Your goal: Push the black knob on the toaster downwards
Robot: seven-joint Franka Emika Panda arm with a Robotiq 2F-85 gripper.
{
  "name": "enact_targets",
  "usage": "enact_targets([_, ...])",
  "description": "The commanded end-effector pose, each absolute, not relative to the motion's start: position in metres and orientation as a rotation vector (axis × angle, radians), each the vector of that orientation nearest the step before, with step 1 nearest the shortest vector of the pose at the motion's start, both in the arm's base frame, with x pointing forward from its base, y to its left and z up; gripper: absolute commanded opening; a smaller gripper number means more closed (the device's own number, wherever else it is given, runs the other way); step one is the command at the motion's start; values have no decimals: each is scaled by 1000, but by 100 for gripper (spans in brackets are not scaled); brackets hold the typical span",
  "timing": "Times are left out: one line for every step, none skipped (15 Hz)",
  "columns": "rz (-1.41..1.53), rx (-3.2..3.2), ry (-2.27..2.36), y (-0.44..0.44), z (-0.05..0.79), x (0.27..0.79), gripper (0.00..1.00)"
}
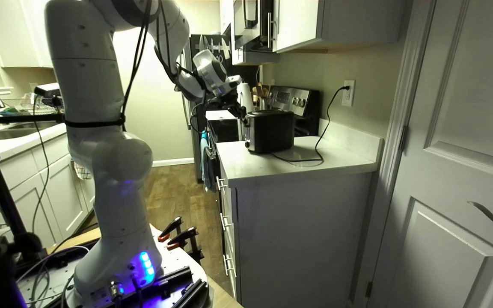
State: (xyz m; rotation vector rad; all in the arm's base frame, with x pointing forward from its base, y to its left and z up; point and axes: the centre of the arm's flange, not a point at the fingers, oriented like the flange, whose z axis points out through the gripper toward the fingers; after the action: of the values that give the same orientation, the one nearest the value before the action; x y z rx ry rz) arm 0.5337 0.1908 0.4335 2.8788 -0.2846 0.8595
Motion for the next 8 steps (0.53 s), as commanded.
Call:
enact_targets([906,2860,-315,190,430,537,0])
enact_targets([904,2859,-317,189,429,538,0])
enact_targets([902,2858,-318,188,428,538,0])
enact_targets([900,2857,-319,186,427,539,0])
enact_targets([896,2859,-322,185,425,540,0])
enact_targets([891,2863,-325,184,422,542,0])
enact_targets([884,2870,-325,185,419,543,0])
enact_targets([878,2876,-325,186,416,544,0])
